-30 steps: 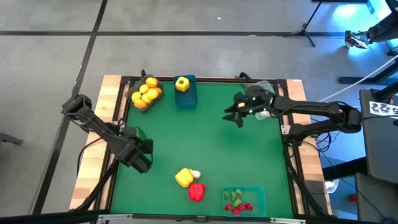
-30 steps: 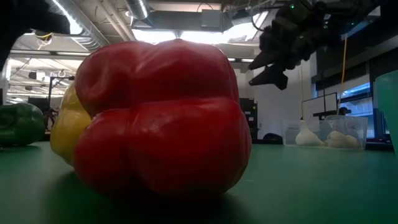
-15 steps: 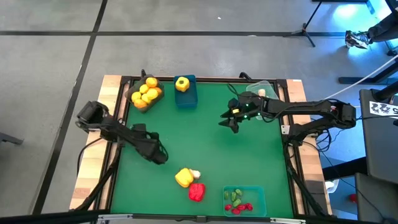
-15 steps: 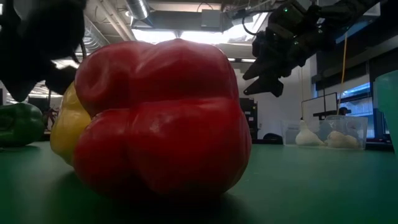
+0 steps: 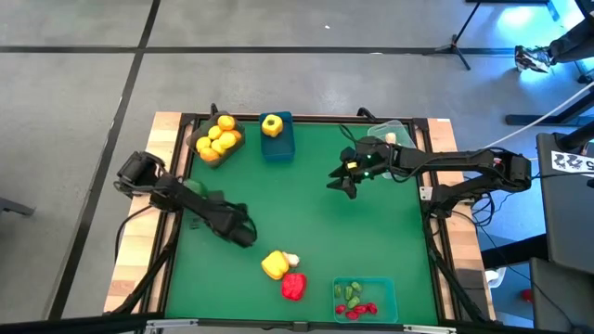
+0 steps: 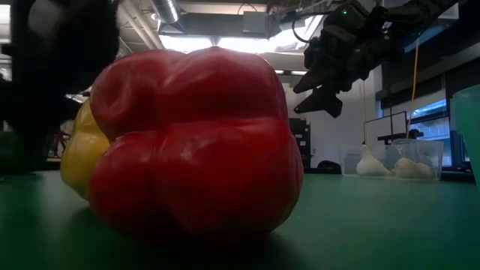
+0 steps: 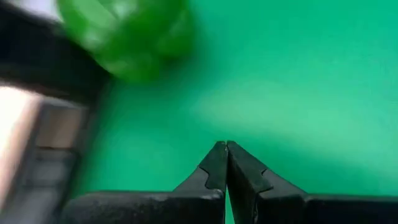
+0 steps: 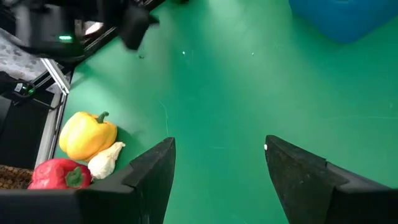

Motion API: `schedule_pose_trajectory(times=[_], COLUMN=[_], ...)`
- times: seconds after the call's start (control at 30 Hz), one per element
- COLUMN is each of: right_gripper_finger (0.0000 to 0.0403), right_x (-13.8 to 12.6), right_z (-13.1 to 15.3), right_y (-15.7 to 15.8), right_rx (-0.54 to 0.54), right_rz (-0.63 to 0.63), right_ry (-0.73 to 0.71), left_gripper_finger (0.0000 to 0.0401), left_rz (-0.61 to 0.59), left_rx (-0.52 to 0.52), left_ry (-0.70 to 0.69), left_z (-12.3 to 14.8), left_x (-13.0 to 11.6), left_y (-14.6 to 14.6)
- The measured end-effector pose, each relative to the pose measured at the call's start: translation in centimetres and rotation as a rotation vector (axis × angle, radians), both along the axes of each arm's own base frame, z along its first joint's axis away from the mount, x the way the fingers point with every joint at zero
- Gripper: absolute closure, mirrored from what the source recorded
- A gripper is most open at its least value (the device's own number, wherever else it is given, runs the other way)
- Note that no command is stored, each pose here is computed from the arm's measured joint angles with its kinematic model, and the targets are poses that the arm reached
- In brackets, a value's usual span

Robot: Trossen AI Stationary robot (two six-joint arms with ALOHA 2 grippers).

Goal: Sort produce into baskets
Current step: Put the green bell pepper into the blue bin

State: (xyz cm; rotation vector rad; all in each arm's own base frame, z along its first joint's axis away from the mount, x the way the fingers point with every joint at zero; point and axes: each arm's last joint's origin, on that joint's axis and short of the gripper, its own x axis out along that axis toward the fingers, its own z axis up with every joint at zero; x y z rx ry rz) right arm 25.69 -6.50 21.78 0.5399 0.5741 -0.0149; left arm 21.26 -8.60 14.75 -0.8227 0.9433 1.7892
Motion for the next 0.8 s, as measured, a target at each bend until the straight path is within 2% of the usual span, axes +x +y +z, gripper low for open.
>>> schedule_pose_trajectory(times=[0.1, 0.17, 0.23, 0.3, 0.43, 0.57, 0.67, 0.8], right_gripper_finger=[0.0159, 0.0159, 0.0159, 0.0159, 0.0159, 0.0159, 0.0159, 0.0159], right_x=[0.0, 0.0, 0.0, 0.0, 0.0, 0.0, 0.0, 0.0], right_z=[0.0, 0.0, 0.0, 0.0, 0.0, 0.0, 0.0, -0.1], right_y=[0.0, 0.0, 0.0, 0.0, 0.0, 0.0, 0.0, 0.0], right_rx=[0.001, 0.002, 0.002, 0.001, -0.001, 0.006, 0.01, 0.021], right_rz=[-0.001, -0.001, -0.002, -0.003, -0.01, -0.014, -0.017, -0.021], right_ry=[0.0, -0.001, -0.001, -0.001, 0.001, 0.003, 0.004, 0.013], left_gripper_finger=[0.0401, 0.0401, 0.0401, 0.0401, 0.0401, 0.0401, 0.0401, 0.0401], left_rz=[-0.115, -0.234, -0.285, -0.292, -0.277, -0.323, -0.358, -0.249], left_rx=[-0.015, 0.037, 0.102, 0.142, 0.233, 0.342, 0.32, 0.317], left_ry=[-0.288, -0.424, -0.503, -0.448, -0.243, -0.178, -0.082, 0.011], left_z=[-0.2, 0.6, 2.3, 3.9, 7.3, 10.7, 10.8, 9.1], left_x=[2.5, 4.3, 5.7, 6.0, 5.5, 6.1, 6.1, 5.2], left_y=[-0.8, -1.3, -1.6, -1.2, 0.7, 2.3, 4.5, 7.7])
